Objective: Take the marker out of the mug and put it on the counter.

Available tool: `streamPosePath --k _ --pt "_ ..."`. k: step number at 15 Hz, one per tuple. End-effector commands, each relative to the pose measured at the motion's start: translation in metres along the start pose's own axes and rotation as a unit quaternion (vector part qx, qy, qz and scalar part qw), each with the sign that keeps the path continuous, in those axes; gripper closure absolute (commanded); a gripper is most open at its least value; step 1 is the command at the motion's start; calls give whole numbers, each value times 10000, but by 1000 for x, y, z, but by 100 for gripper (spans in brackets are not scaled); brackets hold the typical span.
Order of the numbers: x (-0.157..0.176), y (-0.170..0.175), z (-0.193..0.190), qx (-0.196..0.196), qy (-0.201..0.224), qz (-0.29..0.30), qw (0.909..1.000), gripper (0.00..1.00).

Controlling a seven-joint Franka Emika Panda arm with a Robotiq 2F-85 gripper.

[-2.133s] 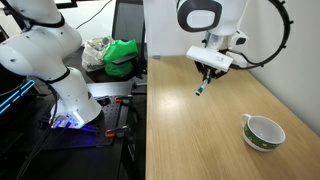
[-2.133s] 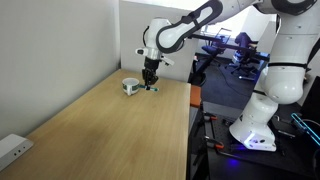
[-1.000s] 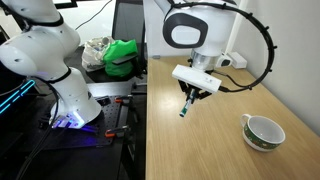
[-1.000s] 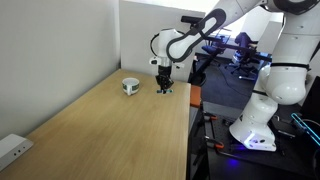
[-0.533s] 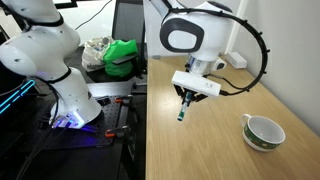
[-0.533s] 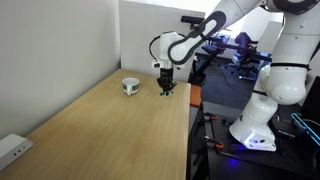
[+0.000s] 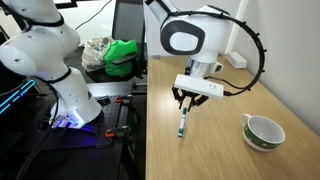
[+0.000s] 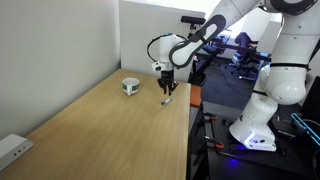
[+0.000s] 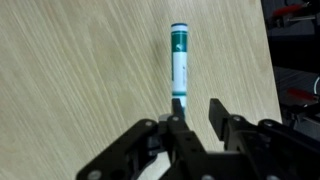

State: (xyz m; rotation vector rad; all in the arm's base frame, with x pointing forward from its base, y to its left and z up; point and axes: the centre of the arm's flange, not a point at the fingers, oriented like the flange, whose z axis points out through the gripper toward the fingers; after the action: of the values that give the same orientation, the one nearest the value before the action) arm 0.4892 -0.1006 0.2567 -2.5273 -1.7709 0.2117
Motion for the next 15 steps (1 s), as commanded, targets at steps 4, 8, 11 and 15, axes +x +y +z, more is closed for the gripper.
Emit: streamPosePath --k 4,8,11,15 --pt "1 -1 -21 -197 -109 11 9997 11" --pt "-4 0 -49 -551 62 328 9979 0" --pt "-1 3 -65 -718 152 503 9960 0" --pt "0 6 -62 -653 116 439 9968 0"
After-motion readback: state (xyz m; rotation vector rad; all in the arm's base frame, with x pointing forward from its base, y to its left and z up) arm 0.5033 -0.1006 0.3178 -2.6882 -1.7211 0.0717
